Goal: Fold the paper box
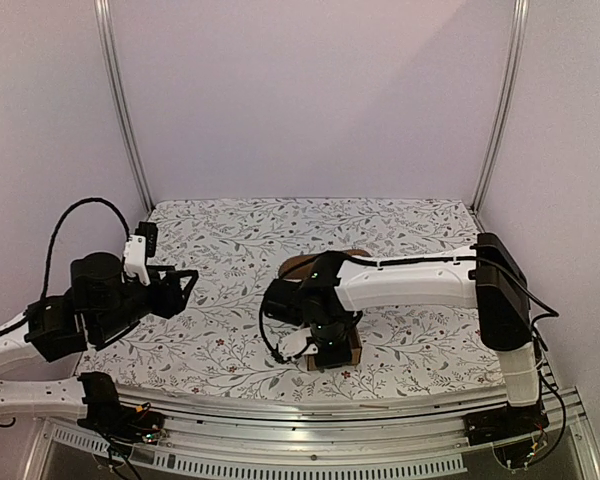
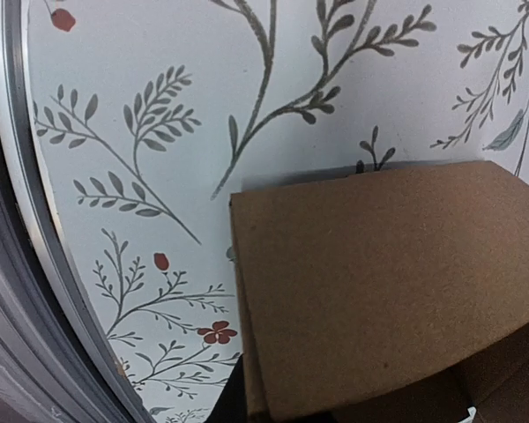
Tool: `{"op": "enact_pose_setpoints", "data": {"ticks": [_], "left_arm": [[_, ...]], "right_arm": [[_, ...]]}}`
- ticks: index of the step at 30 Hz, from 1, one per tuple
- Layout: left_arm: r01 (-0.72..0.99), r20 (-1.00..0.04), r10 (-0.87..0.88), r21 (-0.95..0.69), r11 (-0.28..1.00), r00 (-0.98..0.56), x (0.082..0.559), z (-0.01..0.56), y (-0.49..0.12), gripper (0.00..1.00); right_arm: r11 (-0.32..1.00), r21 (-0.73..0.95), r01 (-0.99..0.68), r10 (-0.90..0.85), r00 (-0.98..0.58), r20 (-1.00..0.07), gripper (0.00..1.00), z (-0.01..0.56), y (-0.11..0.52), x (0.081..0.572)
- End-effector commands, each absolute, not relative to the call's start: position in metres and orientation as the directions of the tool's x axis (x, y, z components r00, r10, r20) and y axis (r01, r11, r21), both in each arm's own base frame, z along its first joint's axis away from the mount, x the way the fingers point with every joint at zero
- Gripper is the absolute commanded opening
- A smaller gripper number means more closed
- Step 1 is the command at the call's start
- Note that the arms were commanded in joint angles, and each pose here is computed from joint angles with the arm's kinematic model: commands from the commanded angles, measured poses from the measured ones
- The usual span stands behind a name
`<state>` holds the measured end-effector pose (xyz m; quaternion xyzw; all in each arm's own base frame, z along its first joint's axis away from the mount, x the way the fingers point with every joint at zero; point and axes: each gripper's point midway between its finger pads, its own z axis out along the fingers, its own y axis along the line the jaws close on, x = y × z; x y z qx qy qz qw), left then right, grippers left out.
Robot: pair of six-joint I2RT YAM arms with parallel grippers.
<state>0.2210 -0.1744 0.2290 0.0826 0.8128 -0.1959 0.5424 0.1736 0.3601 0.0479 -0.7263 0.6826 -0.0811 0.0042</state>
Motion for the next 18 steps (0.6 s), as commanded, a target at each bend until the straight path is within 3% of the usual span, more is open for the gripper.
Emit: {"op": "enact_pose_setpoints", "data": {"ticks": [1, 5, 9, 10, 14, 18], "left_arm": [[0.322, -0.94, -0.021, -0.137, 0.937, -0.34, 0.227, 0.226, -0.162, 0.61], [0.366, -0.935, -0.02, -0.159, 0.917, -0.355, 0.228, 0.226, -0.177, 0.61], [0.409, -0.928, 0.002, -0.163, 0.898, -0.373, 0.228, 0.226, -0.192, 0.63], [0.438, -0.928, 0.019, -0.157, 0.885, -0.371, 0.228, 0.225, -0.199, 0.64], [0.549, -0.925, 0.083, -0.147, 0.823, -0.371, 0.225, 0.218, -0.229, 0.64], [0.682, -0.949, 0.062, -0.176, 0.71, -0.31, 0.218, 0.224, -0.265, 0.64]], "right_arm": [[-0.082, -0.19, -0.978, -0.989, 0.055, 0.139, 0.17, 0.052, 0.362, 0.199], [-0.121, -0.088, -0.989, -0.983, 0.107, 0.151, 0.33, 0.059, 0.351, 0.179], [-0.176, 0.067, -0.982, -0.984, 0.177, 0.009, 0.44, 0.093, 0.336, 0.136], [-0.2, 0.067, -0.977, -0.979, 0.198, -0.039, 0.45, 0.111, 0.337, 0.131], [-0.261, 0.042, -0.964, -0.963, 0.257, -0.074, 0.47, 0.145, 0.336, 0.132], [-0.22, -0.027, -0.975, -0.954, 0.22, -0.202, 0.48, 0.194, 0.343, 0.154]]}}
